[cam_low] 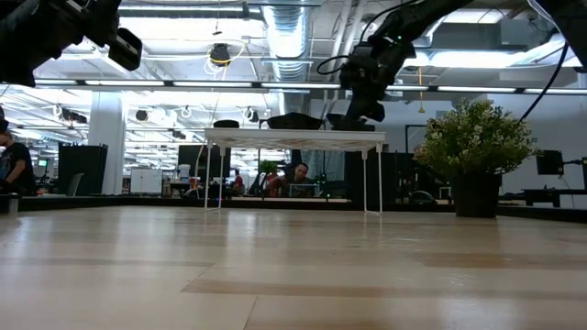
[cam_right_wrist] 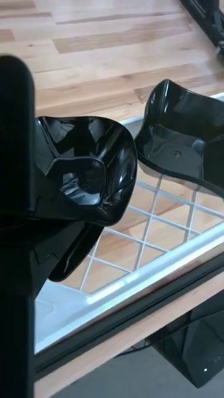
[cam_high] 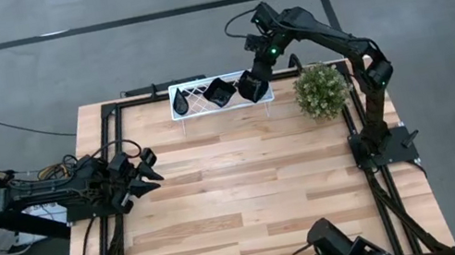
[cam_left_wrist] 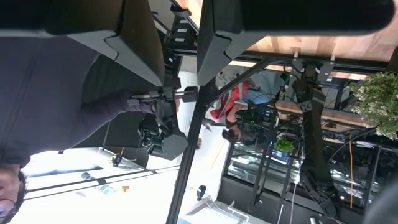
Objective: Pick & Place Mini shaped plates
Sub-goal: Stack the black leaf-shaped plate on top of the black leaf-shaped plates on the shelf
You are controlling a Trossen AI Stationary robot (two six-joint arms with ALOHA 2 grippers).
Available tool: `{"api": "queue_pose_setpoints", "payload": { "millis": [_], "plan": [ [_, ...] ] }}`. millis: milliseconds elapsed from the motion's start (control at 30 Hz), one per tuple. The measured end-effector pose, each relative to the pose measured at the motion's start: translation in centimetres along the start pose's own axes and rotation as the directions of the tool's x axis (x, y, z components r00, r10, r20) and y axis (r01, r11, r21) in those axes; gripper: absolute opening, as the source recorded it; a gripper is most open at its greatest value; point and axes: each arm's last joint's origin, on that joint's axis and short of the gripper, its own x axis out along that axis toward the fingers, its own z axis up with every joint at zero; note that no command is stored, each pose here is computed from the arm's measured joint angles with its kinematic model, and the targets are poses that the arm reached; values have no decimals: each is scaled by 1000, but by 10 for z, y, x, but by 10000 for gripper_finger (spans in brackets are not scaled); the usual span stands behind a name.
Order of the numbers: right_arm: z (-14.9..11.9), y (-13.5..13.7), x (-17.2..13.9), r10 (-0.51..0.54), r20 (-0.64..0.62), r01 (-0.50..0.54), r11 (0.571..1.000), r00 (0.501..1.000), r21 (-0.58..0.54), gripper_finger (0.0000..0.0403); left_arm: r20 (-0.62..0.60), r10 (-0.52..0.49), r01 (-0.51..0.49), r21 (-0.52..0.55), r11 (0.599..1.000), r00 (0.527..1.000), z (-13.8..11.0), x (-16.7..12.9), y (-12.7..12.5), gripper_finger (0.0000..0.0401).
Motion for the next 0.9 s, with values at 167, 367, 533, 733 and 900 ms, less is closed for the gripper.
{"api": "queue_pose_setpoints", "payload": {
  "millis": [167,367,533,733,900],
  "plan": [
    [6,3,-9,-30,14,30,999,999,21,0,0,0,0,0,1000,1000,0,0,0,97],
    [6,8,-19,-74,-22,77,990,997,120,0,0,0,0,0,1000,1000,0,0,0,97],
    [3,7,-18,-136,-72,148,969,988,196,0,0,0,0,0,1000,1000,0,0,0,97],
    [3,8,-17,-162,-85,178,951,983,254,0,0,0,0,0,1000,1000,0,0,0,97],
    [4,11,-14,-161,-89,179,951,983,254,4,0,0,0,0,1000,1000,0,0,0,97]
  ]
}}
